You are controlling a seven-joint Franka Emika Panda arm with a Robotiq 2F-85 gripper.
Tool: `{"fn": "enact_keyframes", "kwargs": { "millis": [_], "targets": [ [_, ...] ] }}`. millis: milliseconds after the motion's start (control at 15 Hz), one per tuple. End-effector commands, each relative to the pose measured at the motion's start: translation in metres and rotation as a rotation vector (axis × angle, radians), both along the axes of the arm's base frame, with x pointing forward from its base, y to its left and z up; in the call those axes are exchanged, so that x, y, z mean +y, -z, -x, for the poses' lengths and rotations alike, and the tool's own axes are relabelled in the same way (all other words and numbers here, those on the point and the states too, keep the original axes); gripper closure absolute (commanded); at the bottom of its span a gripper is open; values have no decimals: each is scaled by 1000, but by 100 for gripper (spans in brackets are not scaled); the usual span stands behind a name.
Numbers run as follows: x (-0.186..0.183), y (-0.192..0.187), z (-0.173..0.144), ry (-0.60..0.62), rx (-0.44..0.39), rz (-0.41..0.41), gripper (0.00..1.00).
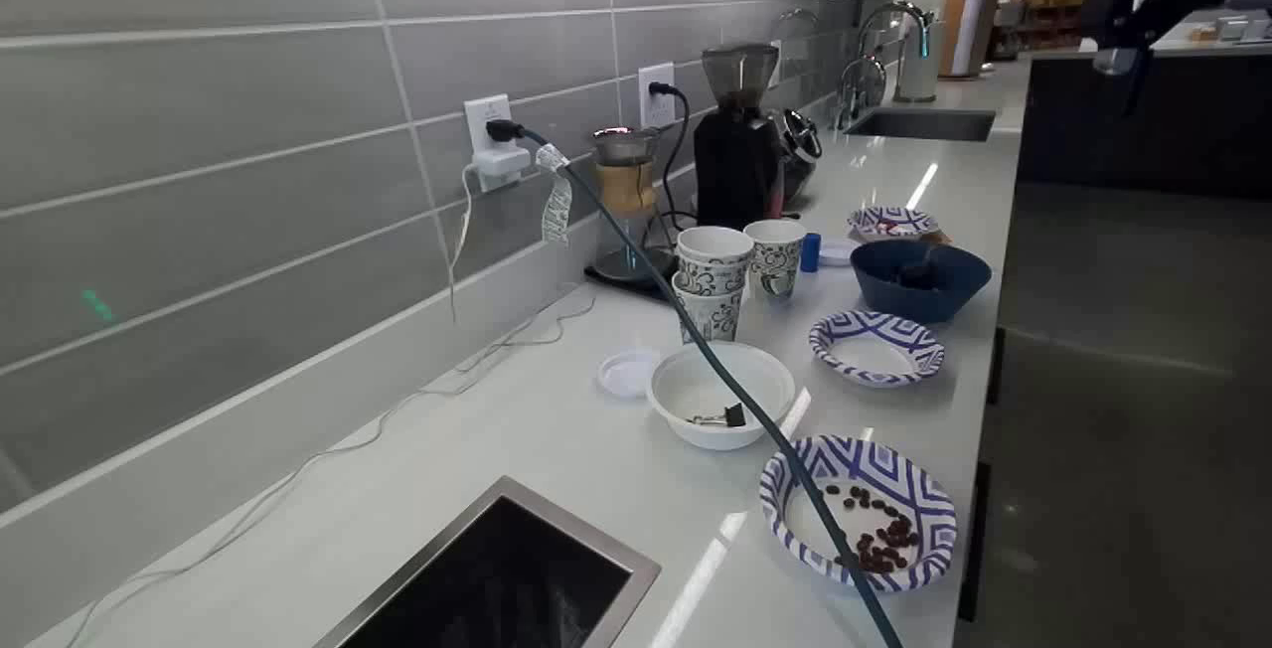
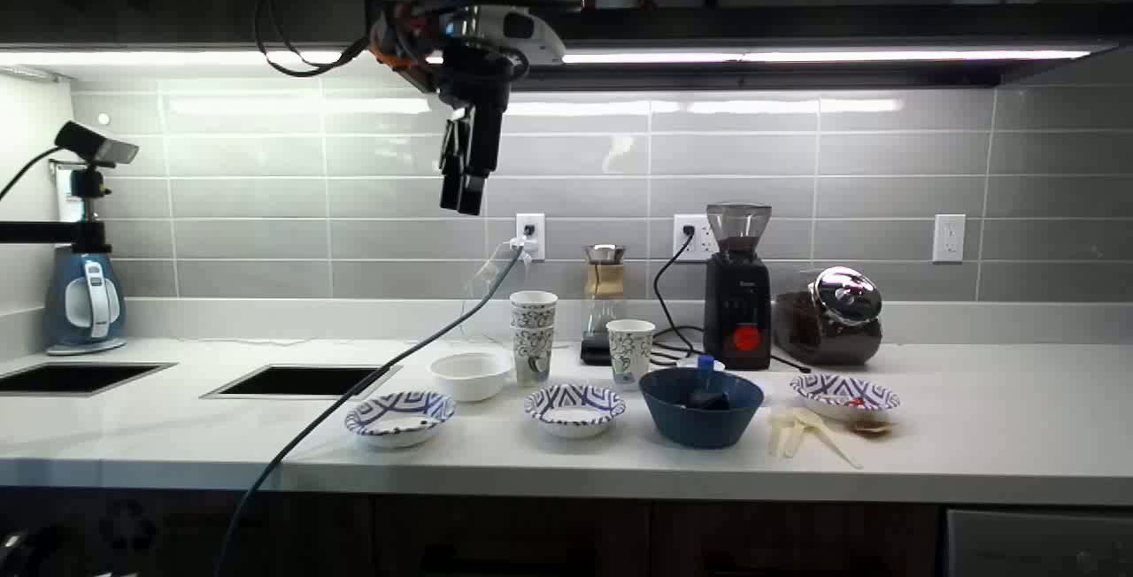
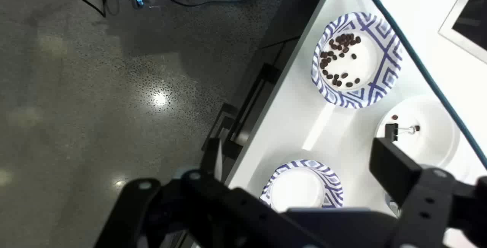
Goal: Unstack the paper cups
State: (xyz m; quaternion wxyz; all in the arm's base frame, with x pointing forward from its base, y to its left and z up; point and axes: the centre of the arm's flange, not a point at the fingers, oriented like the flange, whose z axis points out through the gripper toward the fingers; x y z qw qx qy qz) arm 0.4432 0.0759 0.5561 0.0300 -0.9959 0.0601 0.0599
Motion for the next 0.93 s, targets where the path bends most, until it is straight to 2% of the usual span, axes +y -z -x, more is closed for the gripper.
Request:
{"fn": "enact_keyframes", "kwargs": {
  "millis": [0, 533, 867],
  "targets": [
    [0, 0, 0, 0, 0, 0, 0],
    [0, 0, 0, 0, 0, 0, 0],
    [53, 37, -30, -83, -20, -27, 0]
  ]
}}
